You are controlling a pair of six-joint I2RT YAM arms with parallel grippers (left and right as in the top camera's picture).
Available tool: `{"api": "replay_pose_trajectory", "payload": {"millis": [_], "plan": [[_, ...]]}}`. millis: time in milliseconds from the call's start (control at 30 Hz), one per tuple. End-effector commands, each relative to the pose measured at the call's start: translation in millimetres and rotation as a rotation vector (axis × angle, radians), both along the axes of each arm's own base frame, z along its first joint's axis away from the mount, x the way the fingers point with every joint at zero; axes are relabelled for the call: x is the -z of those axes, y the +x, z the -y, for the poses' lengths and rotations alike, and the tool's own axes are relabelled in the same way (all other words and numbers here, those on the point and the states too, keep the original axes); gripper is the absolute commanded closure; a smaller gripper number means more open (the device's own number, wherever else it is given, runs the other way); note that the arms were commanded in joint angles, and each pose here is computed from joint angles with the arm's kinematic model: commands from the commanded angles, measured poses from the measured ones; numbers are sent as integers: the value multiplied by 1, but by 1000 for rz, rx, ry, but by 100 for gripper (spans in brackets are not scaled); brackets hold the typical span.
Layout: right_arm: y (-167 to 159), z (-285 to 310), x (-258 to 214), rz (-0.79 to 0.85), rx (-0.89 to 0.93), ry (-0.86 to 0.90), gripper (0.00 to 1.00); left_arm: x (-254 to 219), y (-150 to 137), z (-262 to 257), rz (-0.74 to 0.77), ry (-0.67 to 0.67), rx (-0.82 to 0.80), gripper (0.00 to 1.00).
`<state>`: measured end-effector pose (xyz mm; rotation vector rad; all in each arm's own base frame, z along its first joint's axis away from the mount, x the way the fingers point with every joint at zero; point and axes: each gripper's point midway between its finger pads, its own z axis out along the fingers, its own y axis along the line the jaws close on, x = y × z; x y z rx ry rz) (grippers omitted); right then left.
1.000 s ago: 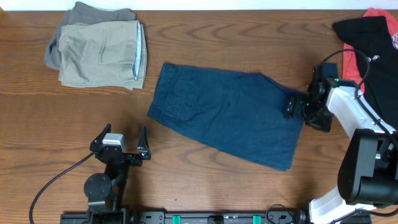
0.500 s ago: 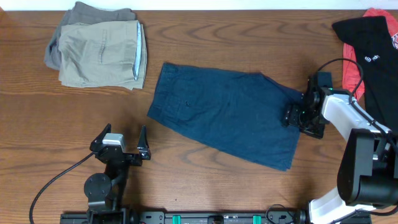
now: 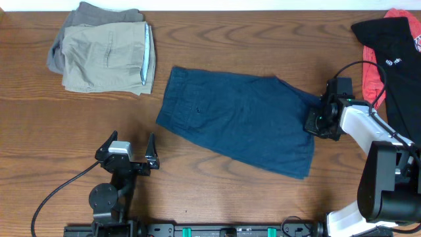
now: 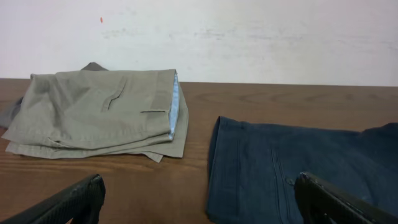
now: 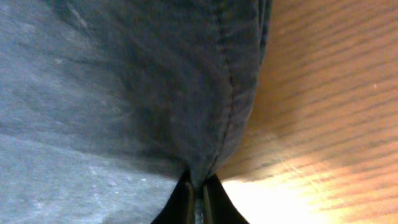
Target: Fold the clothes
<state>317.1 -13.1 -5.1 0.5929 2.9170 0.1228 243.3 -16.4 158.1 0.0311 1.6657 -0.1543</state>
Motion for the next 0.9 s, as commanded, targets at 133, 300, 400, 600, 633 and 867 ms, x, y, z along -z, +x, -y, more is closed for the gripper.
{"api": "replay_pose_trajectory", "payload": {"millis": [133, 300, 400, 600, 633, 867], "plan": [[4, -8, 13, 15, 5, 28, 99, 15, 0, -1, -36, 4, -2, 2], [21, -4, 8, 88, 11, 12, 99, 15, 0, -1, -36, 4, -2, 2], [34, 5, 3, 133, 26, -18, 99, 15, 0, -1, -36, 4, -2, 2], [66, 30, -25, 220, 72, -89, 99, 15, 0, -1, -36, 4, -2, 2], [73, 33, -33, 235, 76, -93, 99, 15, 0, -1, -36, 4, -2, 2], [114, 50, -105, 318, 89, -129, 99, 15, 0, -1, -36, 4, -2, 2]]}}
